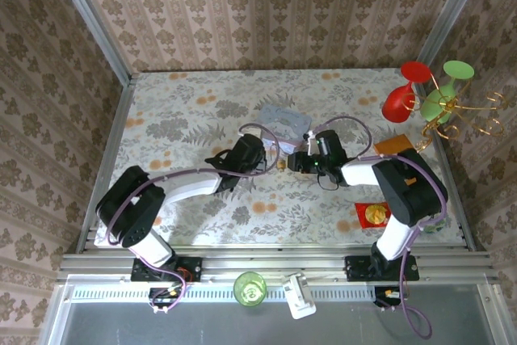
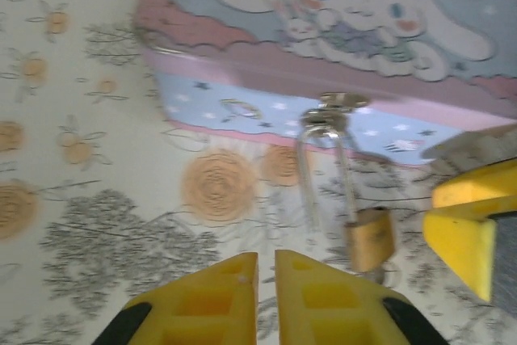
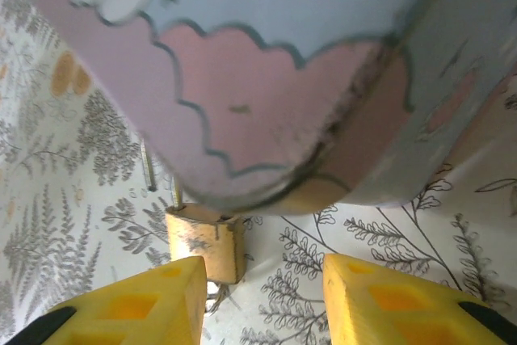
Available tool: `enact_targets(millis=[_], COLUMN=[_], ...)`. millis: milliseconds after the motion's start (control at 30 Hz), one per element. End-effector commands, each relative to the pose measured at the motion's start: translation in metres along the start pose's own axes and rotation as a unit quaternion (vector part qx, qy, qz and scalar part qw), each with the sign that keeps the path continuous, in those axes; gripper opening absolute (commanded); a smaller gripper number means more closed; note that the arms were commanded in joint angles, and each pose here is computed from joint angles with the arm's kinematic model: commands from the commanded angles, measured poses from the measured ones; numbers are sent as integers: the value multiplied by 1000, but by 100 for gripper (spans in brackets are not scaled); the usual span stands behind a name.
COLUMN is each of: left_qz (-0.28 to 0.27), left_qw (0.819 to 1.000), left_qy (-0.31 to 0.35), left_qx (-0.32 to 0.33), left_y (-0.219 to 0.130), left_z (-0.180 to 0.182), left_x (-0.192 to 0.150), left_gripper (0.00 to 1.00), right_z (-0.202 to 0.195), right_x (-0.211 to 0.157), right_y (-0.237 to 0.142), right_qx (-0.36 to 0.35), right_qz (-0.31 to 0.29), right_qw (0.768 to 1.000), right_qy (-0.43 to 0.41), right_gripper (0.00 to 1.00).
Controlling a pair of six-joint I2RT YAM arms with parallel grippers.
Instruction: Unlock a padlock with a key
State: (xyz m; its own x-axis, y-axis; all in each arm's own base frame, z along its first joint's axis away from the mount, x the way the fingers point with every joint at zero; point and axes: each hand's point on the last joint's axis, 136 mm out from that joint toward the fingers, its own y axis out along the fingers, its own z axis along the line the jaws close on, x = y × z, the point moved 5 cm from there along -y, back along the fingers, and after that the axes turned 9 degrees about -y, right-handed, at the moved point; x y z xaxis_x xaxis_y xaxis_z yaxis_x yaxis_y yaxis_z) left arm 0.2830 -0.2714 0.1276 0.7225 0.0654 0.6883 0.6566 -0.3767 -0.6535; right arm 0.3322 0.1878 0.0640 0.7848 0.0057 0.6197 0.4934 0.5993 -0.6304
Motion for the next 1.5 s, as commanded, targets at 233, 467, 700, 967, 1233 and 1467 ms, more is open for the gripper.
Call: enact_targets(millis=[233, 467, 700, 967, 1233, 1467], left_qz=[-46, 12, 49, 87, 62, 90], left_qw=[998, 999, 995, 983, 980, 978], left_qy=[45, 39, 81, 159, 182, 174], left_qx=[-10, -17, -19, 23, 53, 68], left_y=[-3, 6, 14, 43, 41, 54], left_z=[5, 3, -9, -11, -11, -8], left_x=[76, 17, -23, -39, -35, -44], left_gripper=[36, 32, 30, 49, 56, 49], right_z=[18, 48, 23, 16, 23, 17], right_x=[3, -6, -1, 2, -1, -4], right_y=[31, 31, 19, -37, -73, -82], right_qx=[22, 61, 23, -33, -23, -26], right_qz=[3, 22, -11, -54, -90, -97], right_qw=[1000, 997, 999, 998, 996, 995], right_qy=[-10, -37, 19, 1, -12, -9], right_gripper=[39, 34, 37, 37, 36, 36])
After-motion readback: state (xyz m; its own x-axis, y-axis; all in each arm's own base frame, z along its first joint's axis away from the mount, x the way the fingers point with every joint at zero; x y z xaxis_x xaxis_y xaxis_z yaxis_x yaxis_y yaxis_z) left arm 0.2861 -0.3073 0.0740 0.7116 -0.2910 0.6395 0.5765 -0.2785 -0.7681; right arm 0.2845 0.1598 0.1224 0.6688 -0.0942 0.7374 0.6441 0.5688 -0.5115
